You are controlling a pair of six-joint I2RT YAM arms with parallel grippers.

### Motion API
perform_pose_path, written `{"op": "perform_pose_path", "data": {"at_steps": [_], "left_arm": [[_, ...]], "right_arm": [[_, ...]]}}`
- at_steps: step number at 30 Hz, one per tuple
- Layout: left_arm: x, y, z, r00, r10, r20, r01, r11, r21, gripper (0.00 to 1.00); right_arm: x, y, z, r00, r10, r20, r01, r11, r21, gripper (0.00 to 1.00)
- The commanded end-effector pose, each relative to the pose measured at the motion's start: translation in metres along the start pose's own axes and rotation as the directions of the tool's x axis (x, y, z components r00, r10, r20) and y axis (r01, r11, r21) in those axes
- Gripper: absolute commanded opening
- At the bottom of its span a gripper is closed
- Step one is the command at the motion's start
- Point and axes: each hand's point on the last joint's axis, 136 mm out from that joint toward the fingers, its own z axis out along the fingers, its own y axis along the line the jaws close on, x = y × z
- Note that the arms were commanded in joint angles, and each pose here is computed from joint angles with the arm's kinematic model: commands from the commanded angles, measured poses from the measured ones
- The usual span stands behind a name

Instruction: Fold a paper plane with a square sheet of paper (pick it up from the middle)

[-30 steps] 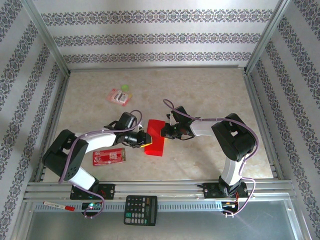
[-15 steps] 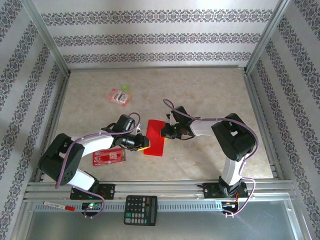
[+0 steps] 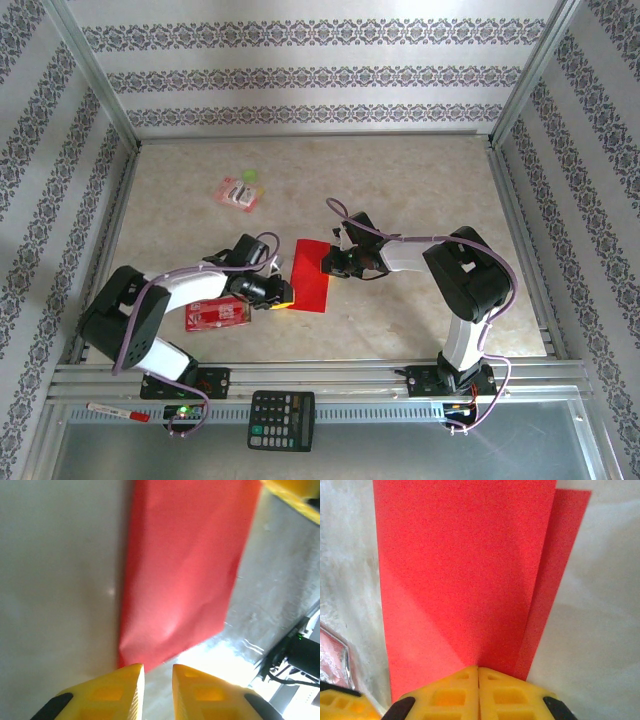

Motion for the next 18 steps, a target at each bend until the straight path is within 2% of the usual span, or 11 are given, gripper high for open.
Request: {"op": "perform_pose_path", "data": {"at_steps": [1, 5, 8, 14, 18], "left_arm": [[0.004, -0.001, -0.004, 1.000, -0.004, -0.009, 0.004, 1.000, 0.011, 0.23], [0.008, 0.024, 0.009, 0.998, -0.056, -0.041, 0.054, 0.997, -0.058, 0.21], [0.004, 0.033, 0.009, 0.998, -0.060, -0.016, 0.059, 0.994, -0.094, 0.19], [-0.019, -0.015, -0.009, 0.998, 0.009, 0.067, -0.012, 0.999, 0.050, 0.20], [-0.047, -0.025, -0.006, 0.996, 0.019, 0.092, -0.024, 0.998, 0.057, 0.20]], "right_arm": [[0.048, -0.093, 0.009, 0.988, 0.121, -0.093, -0.085, 0.943, 0.322, 0.07], [0.047, -0.092, 0.009, 0.988, 0.120, -0.093, -0.085, 0.944, 0.318, 0.07], [0.047, -0.092, 0.009, 0.989, 0.119, -0.093, -0.084, 0.944, 0.318, 0.07], [0.047, -0.091, 0.008, 0.989, 0.118, -0.091, -0.084, 0.945, 0.316, 0.07], [0.046, -0.091, 0.007, 0.989, 0.118, -0.089, -0.084, 0.945, 0.315, 0.07]]}}
